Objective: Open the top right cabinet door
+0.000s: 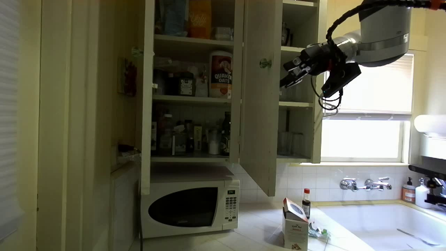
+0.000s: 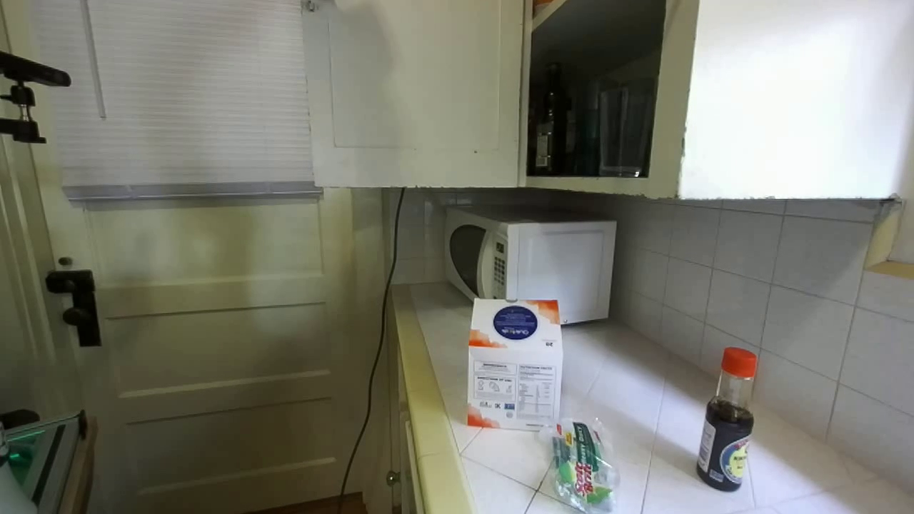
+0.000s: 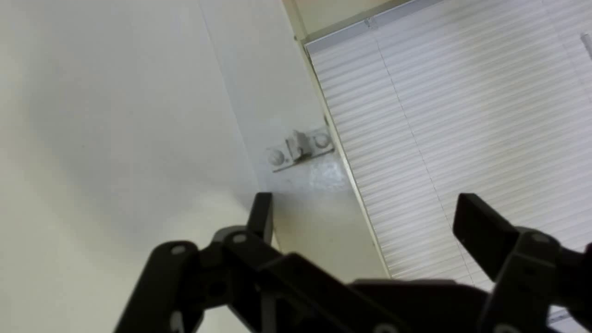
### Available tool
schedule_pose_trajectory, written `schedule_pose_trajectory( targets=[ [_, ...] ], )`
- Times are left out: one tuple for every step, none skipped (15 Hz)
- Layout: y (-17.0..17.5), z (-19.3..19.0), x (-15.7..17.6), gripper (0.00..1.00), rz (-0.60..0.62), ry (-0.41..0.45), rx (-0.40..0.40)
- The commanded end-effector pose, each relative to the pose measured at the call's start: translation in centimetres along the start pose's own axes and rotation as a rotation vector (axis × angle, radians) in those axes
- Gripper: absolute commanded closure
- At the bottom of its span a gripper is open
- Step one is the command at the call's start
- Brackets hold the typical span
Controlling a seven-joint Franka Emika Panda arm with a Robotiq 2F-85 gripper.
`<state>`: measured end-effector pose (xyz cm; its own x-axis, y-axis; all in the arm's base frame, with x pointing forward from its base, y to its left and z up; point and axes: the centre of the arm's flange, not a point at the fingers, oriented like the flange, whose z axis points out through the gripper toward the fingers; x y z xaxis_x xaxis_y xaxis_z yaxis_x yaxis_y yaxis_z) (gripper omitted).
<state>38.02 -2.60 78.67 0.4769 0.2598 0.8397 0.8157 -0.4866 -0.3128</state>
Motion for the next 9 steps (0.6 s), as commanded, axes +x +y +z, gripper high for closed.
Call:
schedule_pose_trajectory(
  targets=[
    [0.1,0.9,0.3,0.0,0.006,-0.022,0.035],
    [-0.1,0.4,0.4,0.0,0.009,-0.045,0.031],
    [-0.3,-0.1,0.4,0.0,-0.001,-0.058,0.033],
    [-0.6,-0.9,0.4,0.0,-0.008,-0.067,0.045],
    [-1.2,-2.1,0.5,0.0,-0.025,-0.068,0.058],
    [-1.7,-3.3,0.4,0.0,-0.041,-0.07,0.061],
    [-2.2,-4.5,0.5,0.0,-0.054,-0.068,0.062],
    [-2.6,-5.7,0.2,0.0,-0.066,-0.072,0.047],
    [-3.0,-7.0,0.2,0.0,-0.066,-0.086,0.013]
  ],
)
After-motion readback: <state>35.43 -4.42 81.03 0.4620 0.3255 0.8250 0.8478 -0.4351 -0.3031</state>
